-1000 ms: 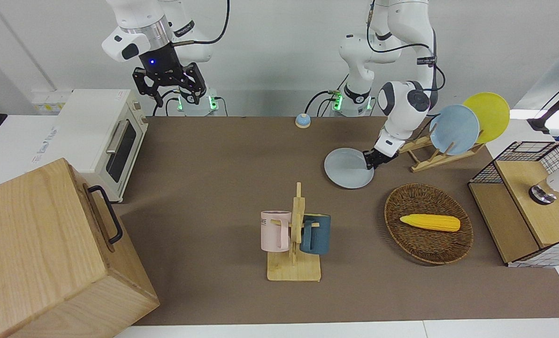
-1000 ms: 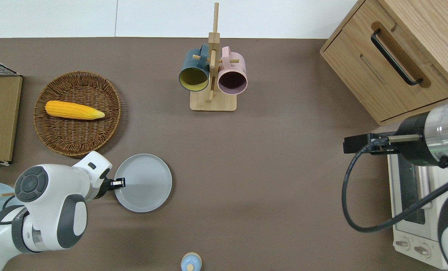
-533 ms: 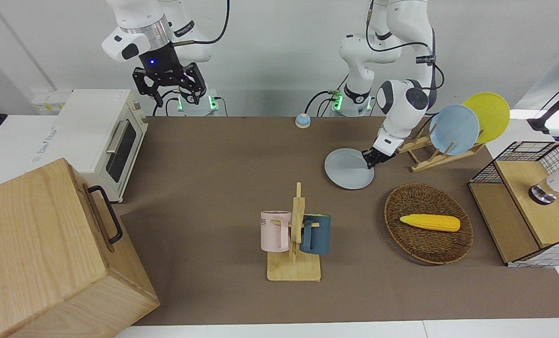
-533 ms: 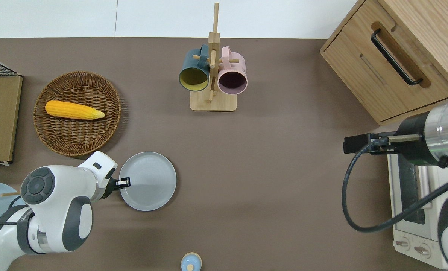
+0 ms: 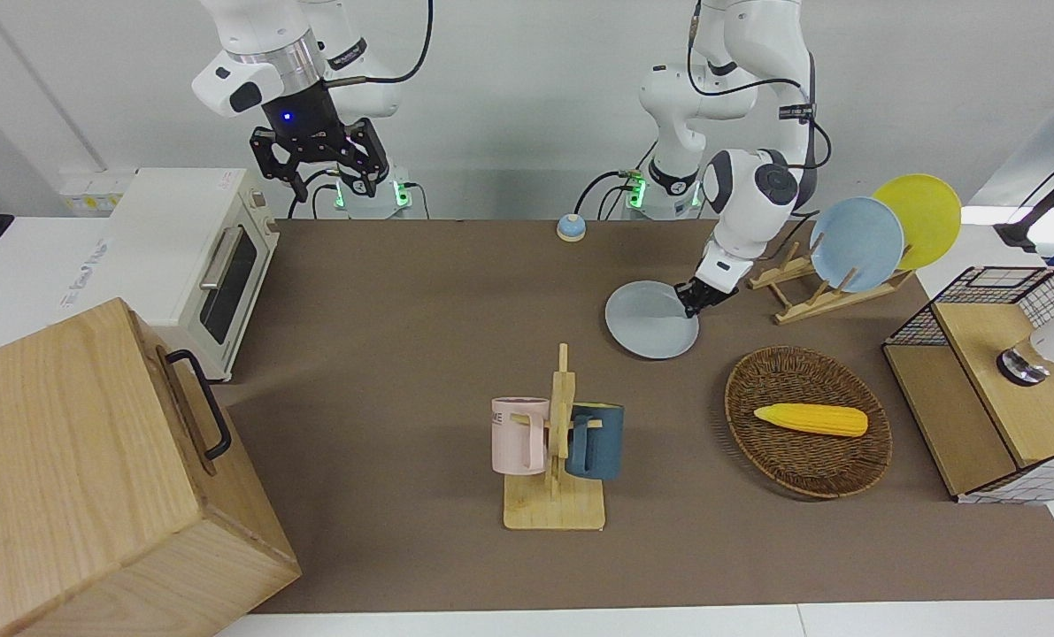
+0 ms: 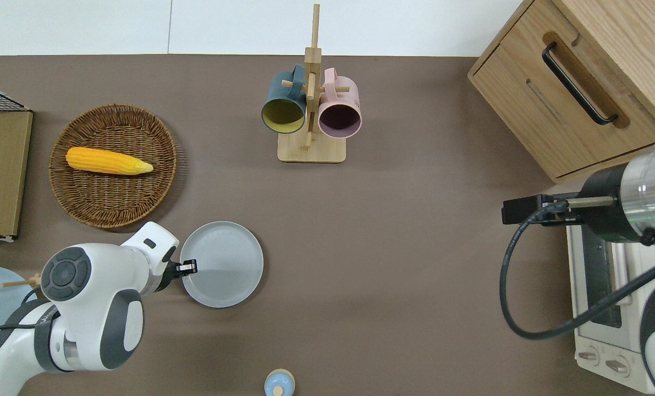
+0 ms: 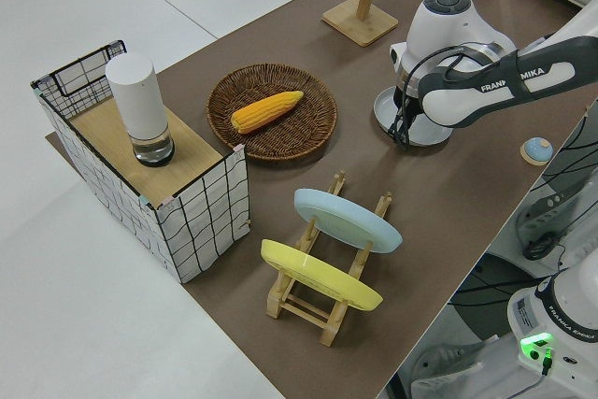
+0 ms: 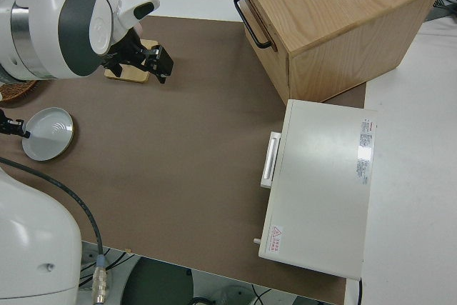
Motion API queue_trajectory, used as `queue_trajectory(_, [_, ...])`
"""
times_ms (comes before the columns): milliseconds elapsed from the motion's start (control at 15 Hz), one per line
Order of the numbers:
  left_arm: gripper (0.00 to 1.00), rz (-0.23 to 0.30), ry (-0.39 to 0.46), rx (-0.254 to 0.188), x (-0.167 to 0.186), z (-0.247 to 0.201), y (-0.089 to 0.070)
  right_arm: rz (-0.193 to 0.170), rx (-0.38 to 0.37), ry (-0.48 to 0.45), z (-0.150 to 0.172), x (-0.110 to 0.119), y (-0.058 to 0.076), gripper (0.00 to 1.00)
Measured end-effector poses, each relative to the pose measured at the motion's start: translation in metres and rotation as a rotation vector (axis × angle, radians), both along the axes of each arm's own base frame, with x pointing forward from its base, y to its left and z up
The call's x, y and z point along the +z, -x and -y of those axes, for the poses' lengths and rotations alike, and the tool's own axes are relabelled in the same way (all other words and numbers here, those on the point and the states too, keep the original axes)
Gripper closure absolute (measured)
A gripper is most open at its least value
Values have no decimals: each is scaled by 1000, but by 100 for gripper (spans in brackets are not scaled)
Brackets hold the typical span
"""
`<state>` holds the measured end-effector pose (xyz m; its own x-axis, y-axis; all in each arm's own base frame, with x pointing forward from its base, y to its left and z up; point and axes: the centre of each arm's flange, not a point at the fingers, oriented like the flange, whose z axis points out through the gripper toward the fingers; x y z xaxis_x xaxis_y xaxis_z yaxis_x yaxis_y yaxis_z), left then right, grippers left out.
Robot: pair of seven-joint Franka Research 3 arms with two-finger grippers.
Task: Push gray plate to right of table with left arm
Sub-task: 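Push the gray plate with the left gripper across the table toward the toaster oven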
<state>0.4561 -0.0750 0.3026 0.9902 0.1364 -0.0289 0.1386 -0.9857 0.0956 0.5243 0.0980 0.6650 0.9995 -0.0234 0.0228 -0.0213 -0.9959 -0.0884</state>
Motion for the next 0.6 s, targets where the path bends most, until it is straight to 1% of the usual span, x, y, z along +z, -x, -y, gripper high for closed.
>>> queue_trajectory(133, [96,2,-2,7,0,11,2,0,0,0,0,0,0,0])
queue_trajectory(600, [96,14,-2,-1,0,37,6,0,0,0,0,0,0,0])
